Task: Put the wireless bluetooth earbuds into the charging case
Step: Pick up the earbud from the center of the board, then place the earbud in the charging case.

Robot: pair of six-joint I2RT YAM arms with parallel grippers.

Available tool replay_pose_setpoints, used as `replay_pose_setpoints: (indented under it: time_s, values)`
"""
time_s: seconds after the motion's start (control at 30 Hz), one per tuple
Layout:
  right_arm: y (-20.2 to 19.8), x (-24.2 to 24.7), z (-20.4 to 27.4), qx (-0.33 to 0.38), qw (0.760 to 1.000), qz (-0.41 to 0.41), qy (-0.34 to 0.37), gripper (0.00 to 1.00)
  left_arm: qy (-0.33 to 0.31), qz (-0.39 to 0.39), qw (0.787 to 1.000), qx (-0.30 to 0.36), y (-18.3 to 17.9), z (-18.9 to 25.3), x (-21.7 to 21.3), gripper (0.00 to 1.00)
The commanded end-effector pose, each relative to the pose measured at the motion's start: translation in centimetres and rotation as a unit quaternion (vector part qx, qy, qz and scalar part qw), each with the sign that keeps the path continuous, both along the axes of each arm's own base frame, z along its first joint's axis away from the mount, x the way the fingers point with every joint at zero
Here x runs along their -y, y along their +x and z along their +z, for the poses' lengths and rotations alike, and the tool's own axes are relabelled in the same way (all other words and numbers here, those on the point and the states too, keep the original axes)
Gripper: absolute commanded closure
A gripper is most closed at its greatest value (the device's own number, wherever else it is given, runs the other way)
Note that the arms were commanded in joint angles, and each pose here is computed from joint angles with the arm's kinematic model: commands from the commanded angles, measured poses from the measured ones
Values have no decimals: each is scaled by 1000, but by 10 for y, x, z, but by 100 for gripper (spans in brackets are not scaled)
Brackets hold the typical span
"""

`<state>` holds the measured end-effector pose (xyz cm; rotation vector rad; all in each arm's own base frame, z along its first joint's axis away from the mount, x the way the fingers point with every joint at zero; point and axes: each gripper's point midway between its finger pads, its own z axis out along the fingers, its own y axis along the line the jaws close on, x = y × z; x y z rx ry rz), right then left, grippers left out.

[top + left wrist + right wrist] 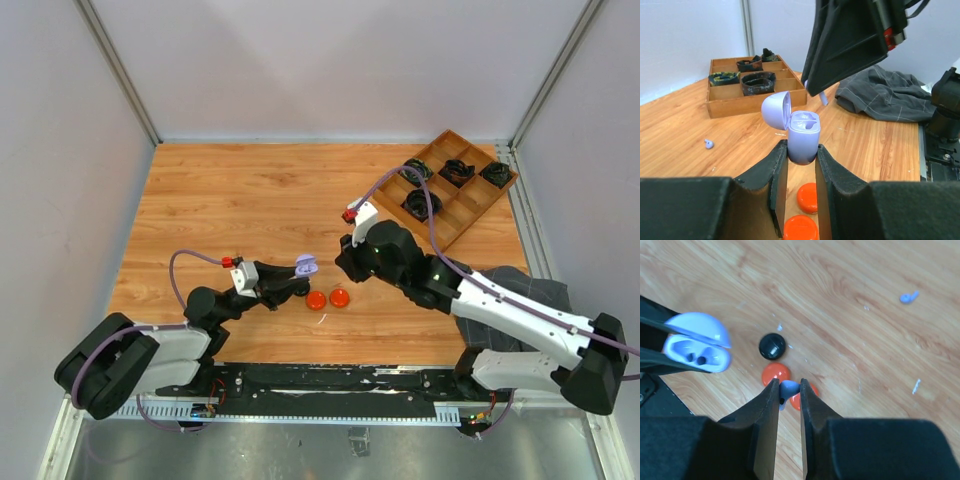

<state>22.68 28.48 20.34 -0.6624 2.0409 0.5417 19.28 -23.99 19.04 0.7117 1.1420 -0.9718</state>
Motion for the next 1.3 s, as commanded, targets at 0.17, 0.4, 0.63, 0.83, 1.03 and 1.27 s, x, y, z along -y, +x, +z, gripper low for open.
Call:
replay_pose_setpoints:
  time_s: [0.17, 0.4, 0.63, 0.83, 1.03, 1.27]
  values:
    - [-18, -22, 56, 129, 986, 22, 101, 85, -11, 3, 1000, 23, -9, 4, -6, 100]
    - [-30, -42, 73, 180, 974, 42, 130, 85, -14, -4, 1000, 19, -11, 5, -5, 100]
    - [-32, -55, 74, 206, 967, 42, 147, 84, -21, -7, 1000, 15, -13, 7, -5, 100]
    - [-31, -58, 68, 212, 965, 38, 149, 83, -24, -10, 1000, 16, -14, 8, -5, 100]
    - [-31, -64, 64, 206, 966, 45, 150, 83, -26, -12, 999, 14, -14, 9, -4, 100]
    - [-32, -68, 56, 202, 967, 49, 146, 82, -32, -11, 999, 13, -15, 10, -6, 100]
